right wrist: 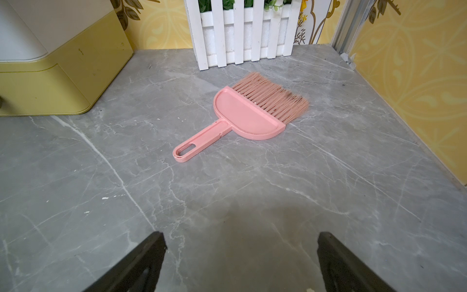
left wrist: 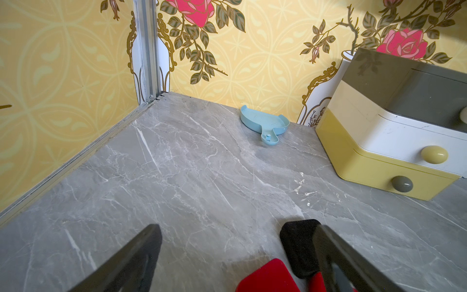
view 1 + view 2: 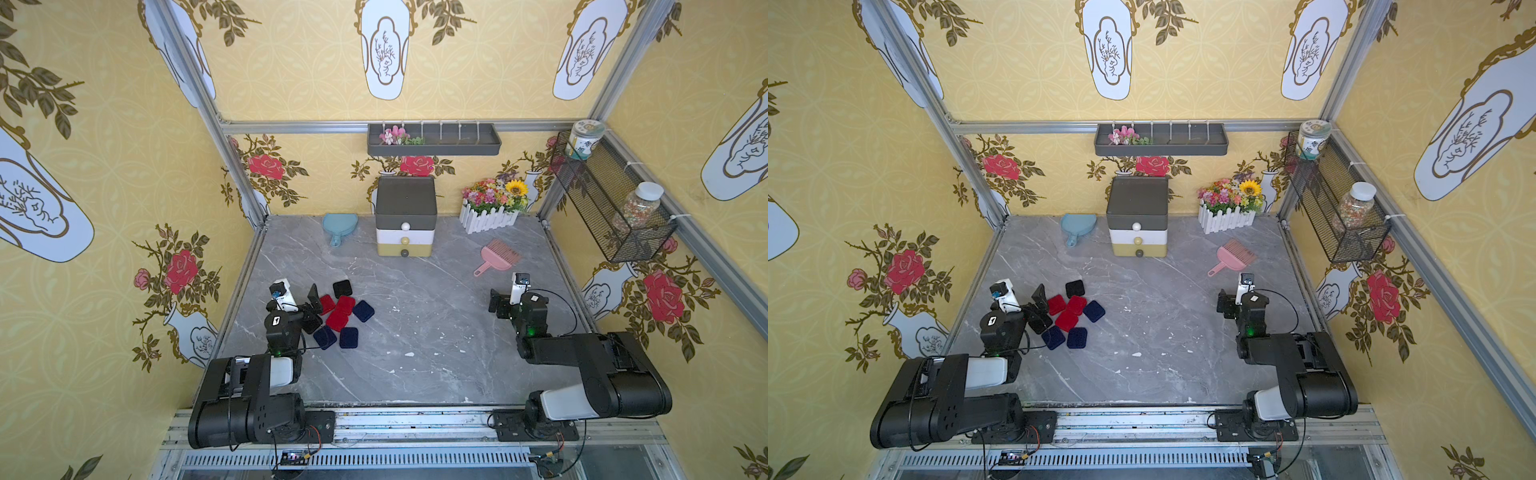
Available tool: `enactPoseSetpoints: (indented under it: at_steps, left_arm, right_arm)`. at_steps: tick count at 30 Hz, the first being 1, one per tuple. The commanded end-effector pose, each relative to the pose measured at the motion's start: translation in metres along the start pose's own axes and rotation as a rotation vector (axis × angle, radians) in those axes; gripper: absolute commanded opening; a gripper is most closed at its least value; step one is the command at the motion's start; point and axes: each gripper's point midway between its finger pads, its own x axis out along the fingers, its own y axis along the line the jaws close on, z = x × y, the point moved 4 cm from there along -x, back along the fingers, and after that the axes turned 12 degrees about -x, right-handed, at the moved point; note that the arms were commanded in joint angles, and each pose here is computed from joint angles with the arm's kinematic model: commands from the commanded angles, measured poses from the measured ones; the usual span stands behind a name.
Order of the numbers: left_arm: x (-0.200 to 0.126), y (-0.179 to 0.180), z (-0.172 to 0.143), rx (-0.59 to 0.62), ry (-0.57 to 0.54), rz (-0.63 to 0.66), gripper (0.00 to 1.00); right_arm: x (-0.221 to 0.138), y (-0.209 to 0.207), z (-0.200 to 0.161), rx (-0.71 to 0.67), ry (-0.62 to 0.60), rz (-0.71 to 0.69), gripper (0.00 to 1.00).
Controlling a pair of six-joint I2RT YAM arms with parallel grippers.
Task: Place the brooch boxes into the drawer by color
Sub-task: Open the drawer in the storage box.
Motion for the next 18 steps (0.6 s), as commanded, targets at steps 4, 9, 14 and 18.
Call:
enactPoseSetpoints:
  at_steps: [4,9,14,18]
  left_arm:
    - [0.0,-0.001,0.001,0.007,-0.002,-0.003,1.0]
    - [0.006,-0.004,0.023,-0.001,0.001,0.048,1.0]
    - [0.001,-0.022,0.054,-0.12,-0.05,0.102,1.0]
    - [-0.01,-0.058,0.077,-0.248,-0.04,-0.061,1.0]
  right_arm:
    - [0.001,0.0,0.007,0.01,-0.03,0.007,0.97]
    - [-0.004,-0.013,0.035,0.012,0.015,-0.054,0.97]
    - [-0.026,-0.017,0.098,0.068,0.007,-0.109,0.97]
    - [-0.043,0.004,0.139,0.15,0.032,-0.019,0.97]
